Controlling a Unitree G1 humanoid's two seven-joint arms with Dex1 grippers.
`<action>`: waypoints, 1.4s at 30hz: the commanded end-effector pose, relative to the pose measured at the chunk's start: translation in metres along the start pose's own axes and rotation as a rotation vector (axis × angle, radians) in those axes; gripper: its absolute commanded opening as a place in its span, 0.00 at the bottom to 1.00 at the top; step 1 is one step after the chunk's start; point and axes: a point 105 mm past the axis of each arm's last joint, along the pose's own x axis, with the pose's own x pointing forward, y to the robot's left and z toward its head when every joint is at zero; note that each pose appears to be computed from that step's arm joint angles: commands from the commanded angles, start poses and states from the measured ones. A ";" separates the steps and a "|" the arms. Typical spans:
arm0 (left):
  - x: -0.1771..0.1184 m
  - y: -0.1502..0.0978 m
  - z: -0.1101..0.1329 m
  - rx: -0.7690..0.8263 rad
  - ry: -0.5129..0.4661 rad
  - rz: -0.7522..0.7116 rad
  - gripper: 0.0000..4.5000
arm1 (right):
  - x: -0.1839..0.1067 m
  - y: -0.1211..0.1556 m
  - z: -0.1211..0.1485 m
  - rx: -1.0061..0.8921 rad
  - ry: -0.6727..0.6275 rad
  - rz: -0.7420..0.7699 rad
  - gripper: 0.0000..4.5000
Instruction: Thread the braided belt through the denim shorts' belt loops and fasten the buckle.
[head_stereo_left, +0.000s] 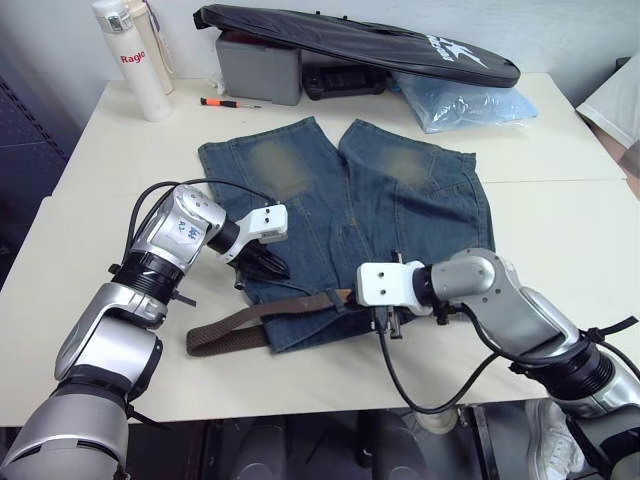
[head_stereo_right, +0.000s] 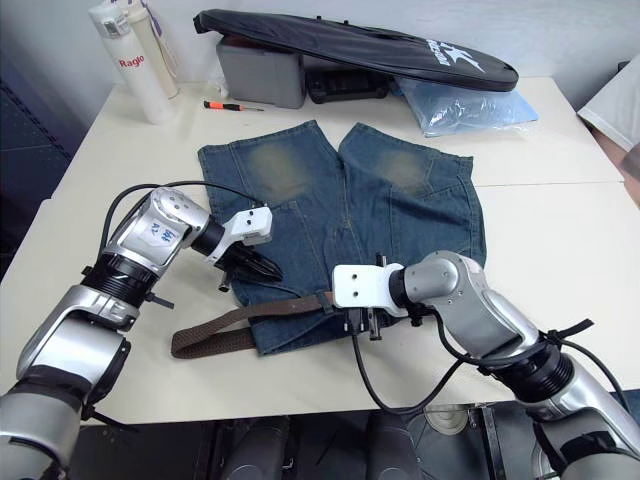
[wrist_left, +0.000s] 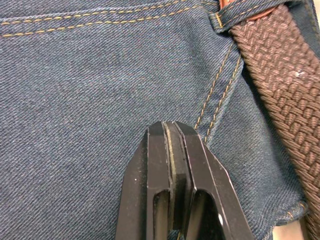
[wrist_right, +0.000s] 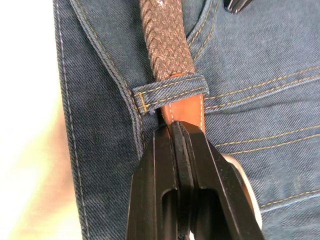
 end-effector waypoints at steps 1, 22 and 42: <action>0.011 -0.003 -0.023 -0.034 0.087 -0.005 0.00 | -0.019 -0.020 0.013 -0.145 0.006 -0.064 0.00; 0.023 -0.015 -0.029 -0.006 0.122 -0.087 0.00 | -0.108 -0.049 -0.066 -0.217 0.347 -0.180 0.00; 0.028 -0.016 -0.031 0.012 0.138 -0.119 0.00 | -0.164 -0.051 -0.101 -0.162 0.511 -0.225 0.00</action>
